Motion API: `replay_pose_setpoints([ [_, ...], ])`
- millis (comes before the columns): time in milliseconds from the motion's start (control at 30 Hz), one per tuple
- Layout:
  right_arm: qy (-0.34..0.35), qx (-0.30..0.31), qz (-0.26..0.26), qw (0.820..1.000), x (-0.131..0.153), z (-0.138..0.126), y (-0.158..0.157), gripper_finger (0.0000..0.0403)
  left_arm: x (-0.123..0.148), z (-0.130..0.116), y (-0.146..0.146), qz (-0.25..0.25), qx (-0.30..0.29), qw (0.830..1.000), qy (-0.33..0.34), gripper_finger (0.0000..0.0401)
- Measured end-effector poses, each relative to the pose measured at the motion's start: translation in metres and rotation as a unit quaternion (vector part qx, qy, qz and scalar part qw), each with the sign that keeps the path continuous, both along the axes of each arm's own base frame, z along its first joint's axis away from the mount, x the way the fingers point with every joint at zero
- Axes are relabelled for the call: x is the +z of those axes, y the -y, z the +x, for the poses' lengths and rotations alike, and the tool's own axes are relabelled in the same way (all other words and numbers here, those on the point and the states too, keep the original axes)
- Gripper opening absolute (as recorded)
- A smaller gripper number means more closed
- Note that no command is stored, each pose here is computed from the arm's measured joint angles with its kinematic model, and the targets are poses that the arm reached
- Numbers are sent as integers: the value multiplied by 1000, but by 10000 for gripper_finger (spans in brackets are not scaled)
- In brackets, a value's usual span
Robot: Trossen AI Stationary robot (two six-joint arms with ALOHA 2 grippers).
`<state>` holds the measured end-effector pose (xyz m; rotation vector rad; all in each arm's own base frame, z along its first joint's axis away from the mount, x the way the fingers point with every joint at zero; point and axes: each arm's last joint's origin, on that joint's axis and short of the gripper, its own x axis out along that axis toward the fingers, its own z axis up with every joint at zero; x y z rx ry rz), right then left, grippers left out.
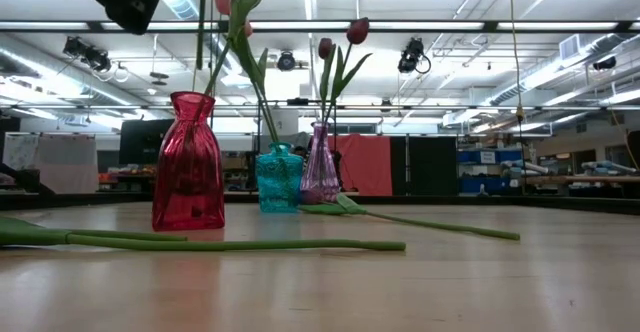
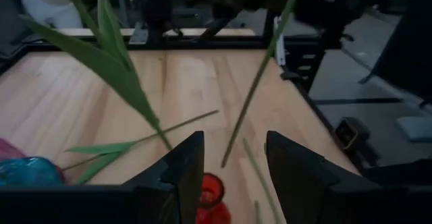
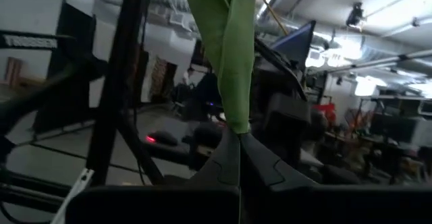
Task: Sort flowers into vase by color
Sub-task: Put the white flower into the red vase
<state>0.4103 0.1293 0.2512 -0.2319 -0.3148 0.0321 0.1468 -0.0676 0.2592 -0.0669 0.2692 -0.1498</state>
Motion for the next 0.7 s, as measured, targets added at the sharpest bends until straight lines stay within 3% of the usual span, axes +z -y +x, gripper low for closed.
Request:
replay_pose_setpoints([
  [467,-59,6,23,998,-11,11,26,7,-10,-2,-1,-13,1,999,-52,165],
  [700,-149,1,42,988,-29,15,37,41,-14,-4,-1,-41,5,996,-82,165],
])
